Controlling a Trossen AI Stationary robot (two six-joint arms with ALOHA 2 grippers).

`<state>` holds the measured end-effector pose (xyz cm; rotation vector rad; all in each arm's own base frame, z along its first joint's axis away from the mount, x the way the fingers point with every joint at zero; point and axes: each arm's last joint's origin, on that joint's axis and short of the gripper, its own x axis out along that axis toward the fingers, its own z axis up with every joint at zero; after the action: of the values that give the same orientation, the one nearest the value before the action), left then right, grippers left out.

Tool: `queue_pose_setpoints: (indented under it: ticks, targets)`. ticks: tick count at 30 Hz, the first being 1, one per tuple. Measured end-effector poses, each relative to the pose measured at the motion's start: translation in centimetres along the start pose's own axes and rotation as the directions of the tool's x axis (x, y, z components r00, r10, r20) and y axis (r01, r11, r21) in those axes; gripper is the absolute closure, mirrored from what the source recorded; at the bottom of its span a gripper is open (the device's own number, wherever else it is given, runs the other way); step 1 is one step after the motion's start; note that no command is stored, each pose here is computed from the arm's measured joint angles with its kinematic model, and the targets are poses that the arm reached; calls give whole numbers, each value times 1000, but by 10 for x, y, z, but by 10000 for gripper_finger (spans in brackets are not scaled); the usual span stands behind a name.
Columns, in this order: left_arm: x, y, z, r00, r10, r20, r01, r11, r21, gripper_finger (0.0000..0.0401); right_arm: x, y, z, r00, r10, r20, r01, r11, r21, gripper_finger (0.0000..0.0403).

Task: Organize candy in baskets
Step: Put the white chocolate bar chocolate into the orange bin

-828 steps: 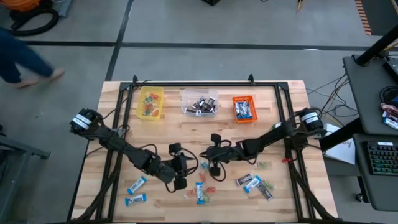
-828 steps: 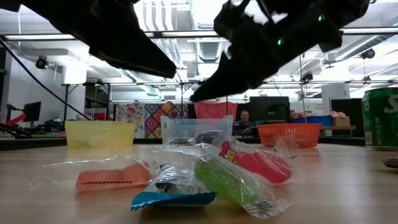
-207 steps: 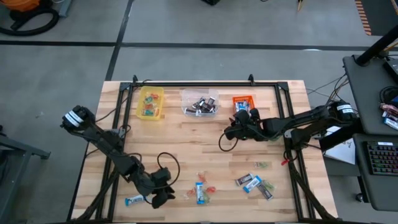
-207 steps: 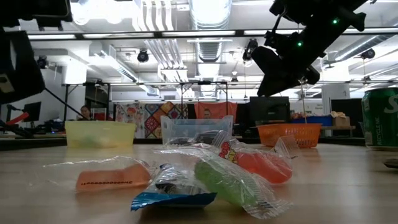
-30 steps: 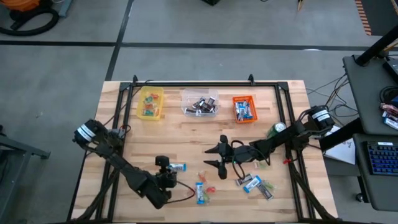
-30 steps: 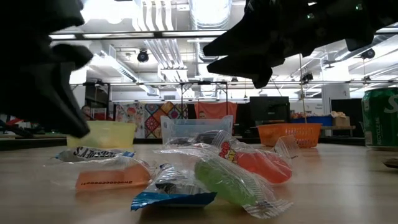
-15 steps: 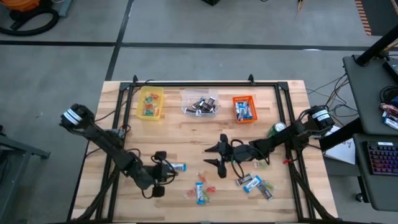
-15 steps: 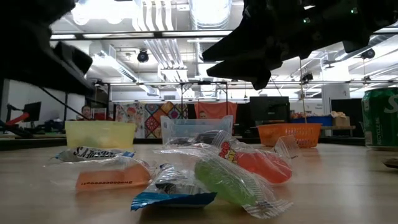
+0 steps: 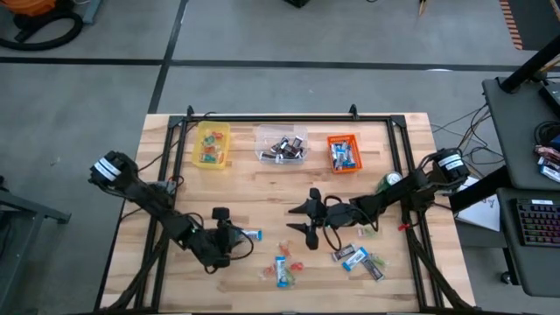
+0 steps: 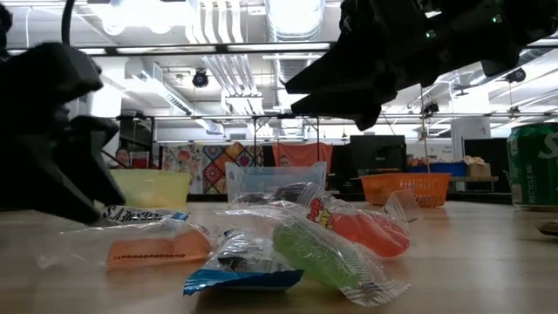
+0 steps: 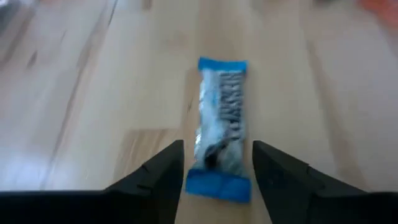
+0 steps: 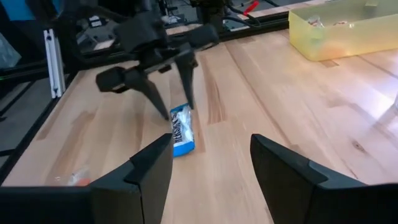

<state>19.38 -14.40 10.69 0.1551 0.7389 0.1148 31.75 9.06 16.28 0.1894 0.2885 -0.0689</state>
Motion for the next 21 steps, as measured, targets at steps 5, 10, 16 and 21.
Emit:
queue_pose_setpoints:
  ticks: [5,10,16,21]
  targets:
    - [2,7,-17,999,-19,29,21,997,-78,236,2,0,-3,1000,-4,-12,4,1000,-3,197]
    - [2,10,-24,999,-28,43,32,994,-106,294,2,0,-4,1000,-4,-12,4,1000,1,197]
    - [2,10,-24,999,-19,44,23,995,-99,386,2,-1,-3,1000,-5,-9,6,998,68,197]
    - [1,8,-12,991,58,120,-42,990,-131,395,6,0,0,1000,-8,-3,9,989,146,197]
